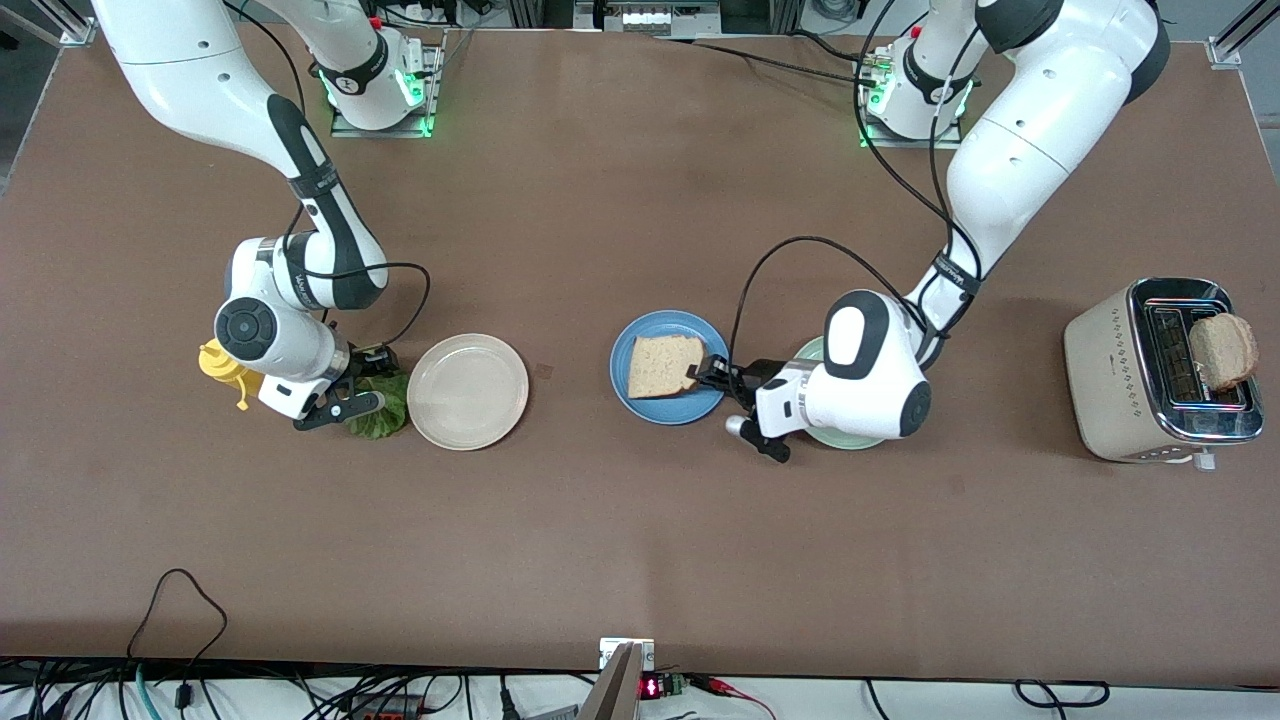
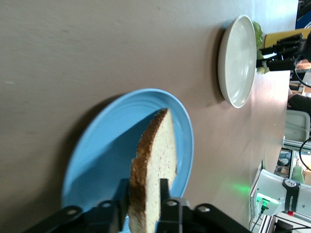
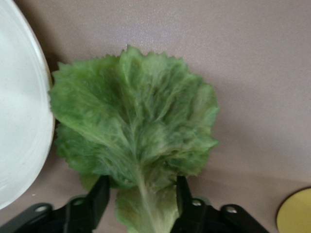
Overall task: Make sandwich in blue plate with both arms
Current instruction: 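Release the bread onto the blue plate with the left gripper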
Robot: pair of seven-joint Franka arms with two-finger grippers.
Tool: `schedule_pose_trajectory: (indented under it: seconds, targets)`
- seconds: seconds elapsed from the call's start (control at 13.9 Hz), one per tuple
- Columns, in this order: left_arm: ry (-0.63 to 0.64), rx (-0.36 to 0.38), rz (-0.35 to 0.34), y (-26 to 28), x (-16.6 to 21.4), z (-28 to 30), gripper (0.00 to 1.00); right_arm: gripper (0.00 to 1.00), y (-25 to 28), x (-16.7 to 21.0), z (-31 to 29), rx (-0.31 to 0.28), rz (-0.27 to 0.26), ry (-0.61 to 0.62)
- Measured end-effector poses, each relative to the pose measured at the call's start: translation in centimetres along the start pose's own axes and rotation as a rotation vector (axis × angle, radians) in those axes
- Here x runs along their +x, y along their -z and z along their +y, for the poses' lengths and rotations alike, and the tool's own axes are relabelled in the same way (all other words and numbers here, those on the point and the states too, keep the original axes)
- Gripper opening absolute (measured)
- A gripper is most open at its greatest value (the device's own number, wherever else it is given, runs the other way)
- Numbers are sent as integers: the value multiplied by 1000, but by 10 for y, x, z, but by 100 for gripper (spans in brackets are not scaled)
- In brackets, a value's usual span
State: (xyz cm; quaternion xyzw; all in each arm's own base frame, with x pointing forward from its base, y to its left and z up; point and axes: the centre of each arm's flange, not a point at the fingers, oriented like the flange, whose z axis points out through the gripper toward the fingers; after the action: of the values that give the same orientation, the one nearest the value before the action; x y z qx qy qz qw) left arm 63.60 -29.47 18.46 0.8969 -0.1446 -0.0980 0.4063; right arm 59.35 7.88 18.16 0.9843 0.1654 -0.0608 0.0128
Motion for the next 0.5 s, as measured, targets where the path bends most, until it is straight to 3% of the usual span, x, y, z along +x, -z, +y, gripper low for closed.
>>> schedule_pose_trajectory:
  seconds: [0.14, 0.29, 0.43, 0.5]
  targets:
    - [-32, 40, -25, 23, -2, -10, 58, 33, 1, 0, 0, 0, 1, 1]
    - [-105, 145, -64, 61, -3, -4, 80, 14, 3, 2, 0, -1, 6, 2]
    - [-173, 266, -109, 105, -9, 10, 100, 10, 21, 10, 2, -5, 34, 2]
    - [-210, 350, -130, 125, -13, 15, 100, 8, 45, 16, 3, -5, 45, 8]
